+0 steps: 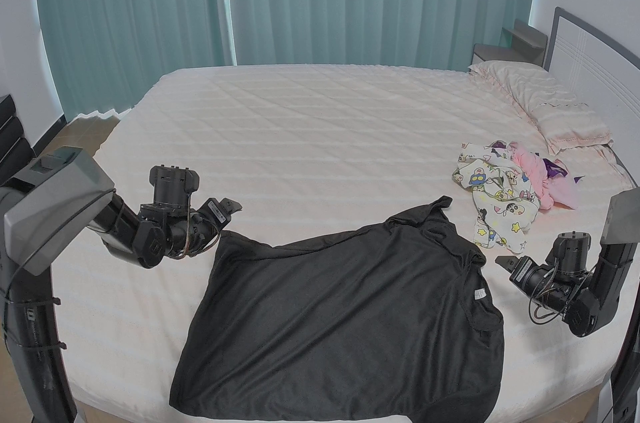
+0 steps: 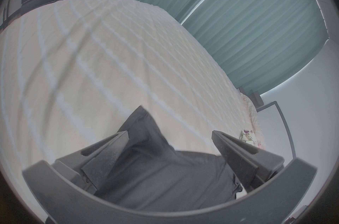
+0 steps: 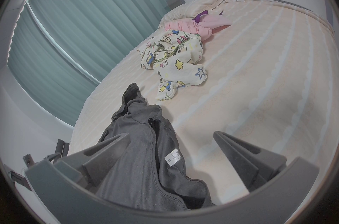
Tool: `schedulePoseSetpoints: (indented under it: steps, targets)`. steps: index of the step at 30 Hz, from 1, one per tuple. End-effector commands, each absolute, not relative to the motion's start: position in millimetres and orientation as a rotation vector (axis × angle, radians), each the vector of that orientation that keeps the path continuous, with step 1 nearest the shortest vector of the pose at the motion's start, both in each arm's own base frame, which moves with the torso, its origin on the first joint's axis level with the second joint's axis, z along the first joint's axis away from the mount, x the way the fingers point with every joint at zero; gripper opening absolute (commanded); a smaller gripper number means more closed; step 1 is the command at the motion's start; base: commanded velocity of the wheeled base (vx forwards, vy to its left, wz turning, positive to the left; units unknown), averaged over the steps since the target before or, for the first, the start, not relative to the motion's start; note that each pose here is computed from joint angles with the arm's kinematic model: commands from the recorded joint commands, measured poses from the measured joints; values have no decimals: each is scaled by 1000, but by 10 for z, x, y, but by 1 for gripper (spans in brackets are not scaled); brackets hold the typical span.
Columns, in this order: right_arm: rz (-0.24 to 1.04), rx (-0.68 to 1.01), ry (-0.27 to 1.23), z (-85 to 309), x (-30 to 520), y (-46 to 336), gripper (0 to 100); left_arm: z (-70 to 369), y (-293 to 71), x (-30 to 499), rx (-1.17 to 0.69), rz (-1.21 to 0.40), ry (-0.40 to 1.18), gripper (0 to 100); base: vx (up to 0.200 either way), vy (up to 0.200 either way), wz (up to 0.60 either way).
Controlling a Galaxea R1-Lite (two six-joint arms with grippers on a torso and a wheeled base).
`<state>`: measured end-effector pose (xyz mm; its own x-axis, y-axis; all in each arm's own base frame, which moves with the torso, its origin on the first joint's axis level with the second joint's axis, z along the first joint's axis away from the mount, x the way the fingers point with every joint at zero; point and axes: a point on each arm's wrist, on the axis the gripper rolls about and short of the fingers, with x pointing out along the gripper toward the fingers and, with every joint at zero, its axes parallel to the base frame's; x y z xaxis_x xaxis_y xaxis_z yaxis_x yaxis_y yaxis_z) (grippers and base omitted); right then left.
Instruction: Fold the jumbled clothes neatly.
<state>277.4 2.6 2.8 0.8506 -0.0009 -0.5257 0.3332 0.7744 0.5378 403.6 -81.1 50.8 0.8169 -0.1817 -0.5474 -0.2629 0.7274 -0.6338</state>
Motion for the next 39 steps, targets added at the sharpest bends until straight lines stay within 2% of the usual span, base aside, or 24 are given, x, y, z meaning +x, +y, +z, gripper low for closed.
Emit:
schedulePoseSetpoints:
  steps: [1, 11, 16, 17, 39]
  targets:
    - [-190, 666, 533, 23, 2765, 32, 100, -60, -779, 4510, -715, 81, 671, 100, 0, 0, 0]
    - [-191, 664, 536, 14, 2765, 32, 100, -382, -790, 4728, -612, 106, 669, 100, 0, 0, 0]
    - [-192, 664, 539, 3, 2769, 32, 100, -405, -783, 4727, -602, 107, 674, 100, 0, 0, 0]
    - [-192, 664, 539, 3, 2769, 32, 100, -403, -783, 4729, -603, 106, 671, 0, 0, 0, 0]
    - [-195, 664, 543, -12, 2773, 27, 100, -193, -463, 4998, -611, 220, 513, 0, 0, 0, 0]
